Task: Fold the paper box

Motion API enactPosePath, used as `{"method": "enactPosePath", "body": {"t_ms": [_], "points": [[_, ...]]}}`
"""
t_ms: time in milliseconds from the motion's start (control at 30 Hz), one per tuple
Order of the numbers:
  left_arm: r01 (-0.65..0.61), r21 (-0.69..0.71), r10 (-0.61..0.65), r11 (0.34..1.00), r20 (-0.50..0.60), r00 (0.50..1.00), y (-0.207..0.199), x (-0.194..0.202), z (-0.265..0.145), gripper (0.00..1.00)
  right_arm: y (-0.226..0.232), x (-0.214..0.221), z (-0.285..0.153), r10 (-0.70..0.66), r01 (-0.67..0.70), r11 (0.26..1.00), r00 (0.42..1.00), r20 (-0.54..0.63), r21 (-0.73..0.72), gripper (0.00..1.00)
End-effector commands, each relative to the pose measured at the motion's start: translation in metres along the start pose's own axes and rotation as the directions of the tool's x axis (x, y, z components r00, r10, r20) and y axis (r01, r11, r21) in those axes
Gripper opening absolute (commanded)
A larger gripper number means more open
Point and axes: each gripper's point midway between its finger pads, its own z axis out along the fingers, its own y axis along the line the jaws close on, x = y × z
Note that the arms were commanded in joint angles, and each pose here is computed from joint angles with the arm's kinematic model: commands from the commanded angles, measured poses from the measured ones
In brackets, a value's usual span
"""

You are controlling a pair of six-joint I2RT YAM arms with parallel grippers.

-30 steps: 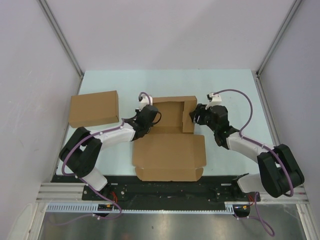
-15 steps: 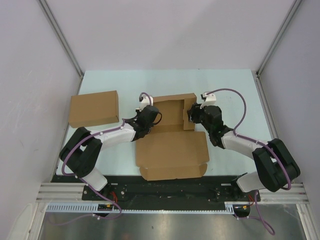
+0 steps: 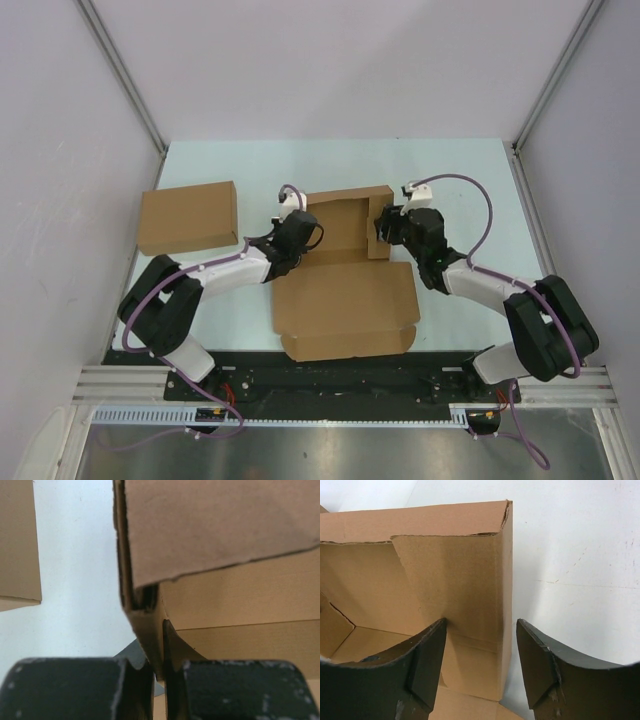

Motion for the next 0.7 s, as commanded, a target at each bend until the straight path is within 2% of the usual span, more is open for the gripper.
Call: {"method": "enactPosePath", "body": {"t_ms": [0,300,500,667], "points": [[-0.061,0.079,0.059,0.995,0.030,0.998,-0.012,-0.020,-0.018,0.00,0.003,-0.046,0.004,0.059,-0.053,0.997,0.991,0.123,-0.049,0.64],[-0.080,0.073,0.079,0.994,0.023,0.997,-0.009,-0.014,-0.016,0.00,0.013,-0.071,0.005,0.148,-0.116,0.976,0.974,0.173,-0.182,0.66],[-0.089,0.083,0.086,0.993,0.039,0.996,-0.012,-0.023,-0.019,0.01,0.025,-0.065,0.021,0.127,-0.098,0.963,0.987,0.101,-0.250,0.63],[-0.093,0.132,0.086,0.987,0.056,0.995,-0.019,-0.033,-0.024,0.06,0.023,-0.058,0.025,0.124,-0.101,0.963,0.989,0.080,-0.251,0.63]]}}
